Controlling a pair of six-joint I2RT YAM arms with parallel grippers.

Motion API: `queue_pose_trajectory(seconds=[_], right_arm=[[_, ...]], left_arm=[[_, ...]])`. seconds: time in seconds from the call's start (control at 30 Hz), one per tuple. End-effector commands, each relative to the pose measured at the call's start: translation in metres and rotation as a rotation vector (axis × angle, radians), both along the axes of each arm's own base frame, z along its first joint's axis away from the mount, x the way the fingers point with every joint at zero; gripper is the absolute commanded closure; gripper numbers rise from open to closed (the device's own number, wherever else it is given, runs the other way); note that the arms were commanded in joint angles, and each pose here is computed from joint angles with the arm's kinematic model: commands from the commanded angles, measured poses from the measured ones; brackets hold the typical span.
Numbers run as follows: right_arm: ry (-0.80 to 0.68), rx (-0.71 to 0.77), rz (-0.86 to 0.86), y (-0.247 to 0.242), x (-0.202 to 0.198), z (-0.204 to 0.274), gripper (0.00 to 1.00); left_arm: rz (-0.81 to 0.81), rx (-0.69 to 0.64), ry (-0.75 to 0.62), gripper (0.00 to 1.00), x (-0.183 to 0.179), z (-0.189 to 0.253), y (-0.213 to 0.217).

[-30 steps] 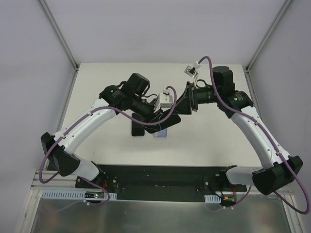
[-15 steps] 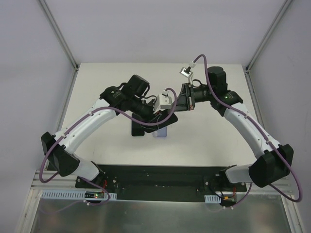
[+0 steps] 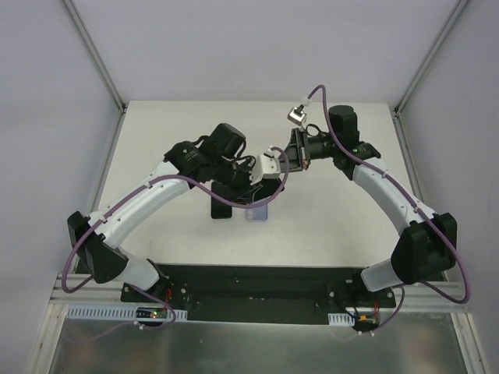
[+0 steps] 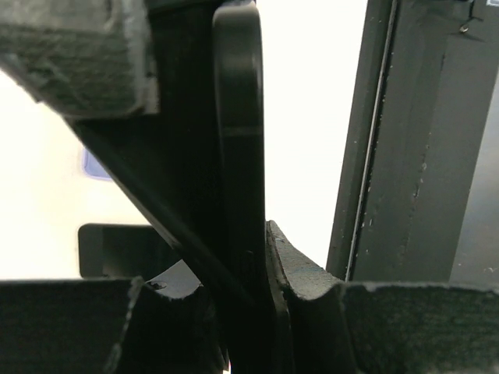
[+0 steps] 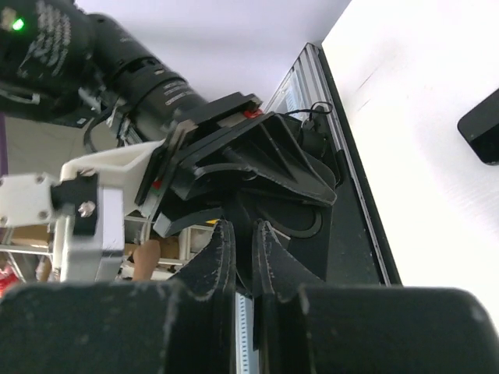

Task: Take the phone out of the phone case
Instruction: Remove the phone case from the phone.

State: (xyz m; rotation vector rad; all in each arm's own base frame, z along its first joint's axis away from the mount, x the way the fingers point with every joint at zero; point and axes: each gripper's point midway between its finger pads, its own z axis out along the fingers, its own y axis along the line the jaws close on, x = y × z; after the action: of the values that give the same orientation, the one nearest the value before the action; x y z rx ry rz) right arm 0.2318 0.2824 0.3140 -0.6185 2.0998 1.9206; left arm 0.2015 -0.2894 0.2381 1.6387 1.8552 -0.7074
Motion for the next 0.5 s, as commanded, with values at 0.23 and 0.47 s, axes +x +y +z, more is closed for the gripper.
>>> queue_pose_trajectory(seconds=[0.23, 0.47], right_arm=[[-0.022, -0.143, -0.262, -0.006, 0.054, -0.039, 1.0], [-0.285, -0.134, -0.155, -0.01, 0.017, -0.027, 1.0]], left_arm=[[-0.209, -0.147, -0.092, 1.0, -0.036, 0.055, -0.027], [-0.177, -0.204, -0.028, 1.0, -0.036, 0.068, -0.025]])
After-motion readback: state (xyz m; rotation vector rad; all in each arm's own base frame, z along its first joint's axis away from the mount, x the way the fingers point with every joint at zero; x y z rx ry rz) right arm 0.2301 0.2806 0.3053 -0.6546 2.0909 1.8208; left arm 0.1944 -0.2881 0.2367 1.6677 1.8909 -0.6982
